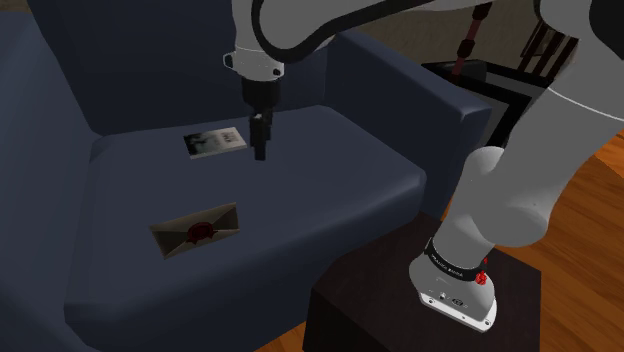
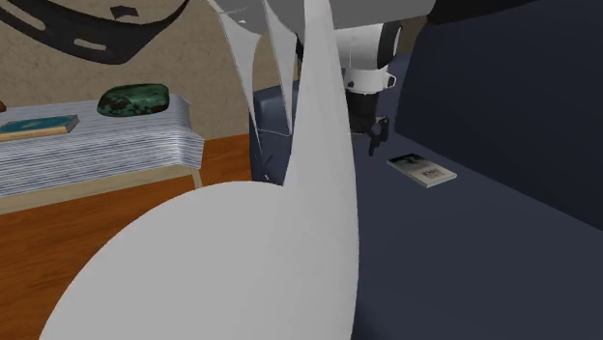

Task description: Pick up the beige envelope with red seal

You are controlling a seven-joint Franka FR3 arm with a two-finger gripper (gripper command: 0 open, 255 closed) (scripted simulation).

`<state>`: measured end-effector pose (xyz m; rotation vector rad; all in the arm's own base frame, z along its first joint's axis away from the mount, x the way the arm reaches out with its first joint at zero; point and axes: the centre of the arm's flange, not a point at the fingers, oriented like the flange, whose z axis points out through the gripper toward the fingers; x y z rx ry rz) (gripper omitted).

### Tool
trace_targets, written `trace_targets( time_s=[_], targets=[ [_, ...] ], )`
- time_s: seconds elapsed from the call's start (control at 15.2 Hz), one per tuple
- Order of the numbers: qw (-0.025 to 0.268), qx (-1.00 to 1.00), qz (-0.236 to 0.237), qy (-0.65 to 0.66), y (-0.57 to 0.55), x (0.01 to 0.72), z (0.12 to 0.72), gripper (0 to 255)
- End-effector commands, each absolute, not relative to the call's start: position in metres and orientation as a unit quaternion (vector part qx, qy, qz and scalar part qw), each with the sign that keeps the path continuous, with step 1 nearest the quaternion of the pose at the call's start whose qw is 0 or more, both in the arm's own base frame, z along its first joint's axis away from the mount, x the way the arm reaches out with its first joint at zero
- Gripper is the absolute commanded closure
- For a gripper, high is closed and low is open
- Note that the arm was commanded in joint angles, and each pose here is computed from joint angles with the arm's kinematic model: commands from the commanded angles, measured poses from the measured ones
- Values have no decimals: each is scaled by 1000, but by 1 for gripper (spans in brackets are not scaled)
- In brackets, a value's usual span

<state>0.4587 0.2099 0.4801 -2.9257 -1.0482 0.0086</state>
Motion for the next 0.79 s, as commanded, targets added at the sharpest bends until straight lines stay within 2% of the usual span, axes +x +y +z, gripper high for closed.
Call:
trace_targets(
  time_s=[0.0,0.73],
  targets=[
    [17,-928,1,-373,236,463,468,0],
    [13,-832,-6,-555,372,446,421,0]
  ],
)
